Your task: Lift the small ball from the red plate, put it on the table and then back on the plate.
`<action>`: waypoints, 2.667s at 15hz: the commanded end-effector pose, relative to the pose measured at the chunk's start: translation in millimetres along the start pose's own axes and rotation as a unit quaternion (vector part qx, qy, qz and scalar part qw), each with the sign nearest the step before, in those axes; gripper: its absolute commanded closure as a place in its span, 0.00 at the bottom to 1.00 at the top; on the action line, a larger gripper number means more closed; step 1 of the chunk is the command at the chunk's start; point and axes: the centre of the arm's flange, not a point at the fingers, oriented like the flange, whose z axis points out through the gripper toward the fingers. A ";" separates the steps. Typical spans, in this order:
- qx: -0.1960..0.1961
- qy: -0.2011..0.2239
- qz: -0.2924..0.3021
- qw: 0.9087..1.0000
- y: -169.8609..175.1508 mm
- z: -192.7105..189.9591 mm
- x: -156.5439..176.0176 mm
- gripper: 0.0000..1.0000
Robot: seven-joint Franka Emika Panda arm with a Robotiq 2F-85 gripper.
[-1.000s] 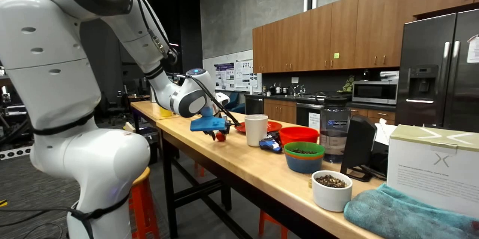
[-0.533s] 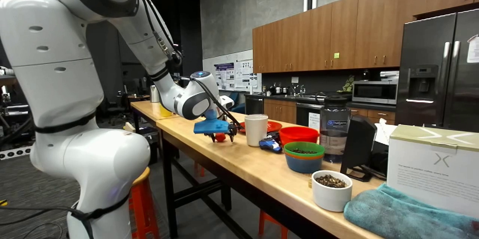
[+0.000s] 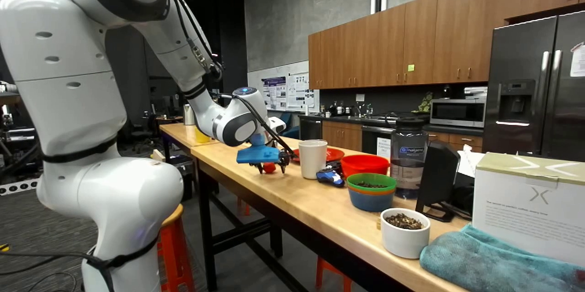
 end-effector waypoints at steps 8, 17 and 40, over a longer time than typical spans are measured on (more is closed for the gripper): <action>0.000 0.000 0.000 1.000 0.0 0.0 0.0 0.08; 0.001 0.007 -0.003 1.000 1.5 -0.9 4.7 0.00; 0.003 0.028 0.019 0.999 2.6 -3.0 17.1 0.39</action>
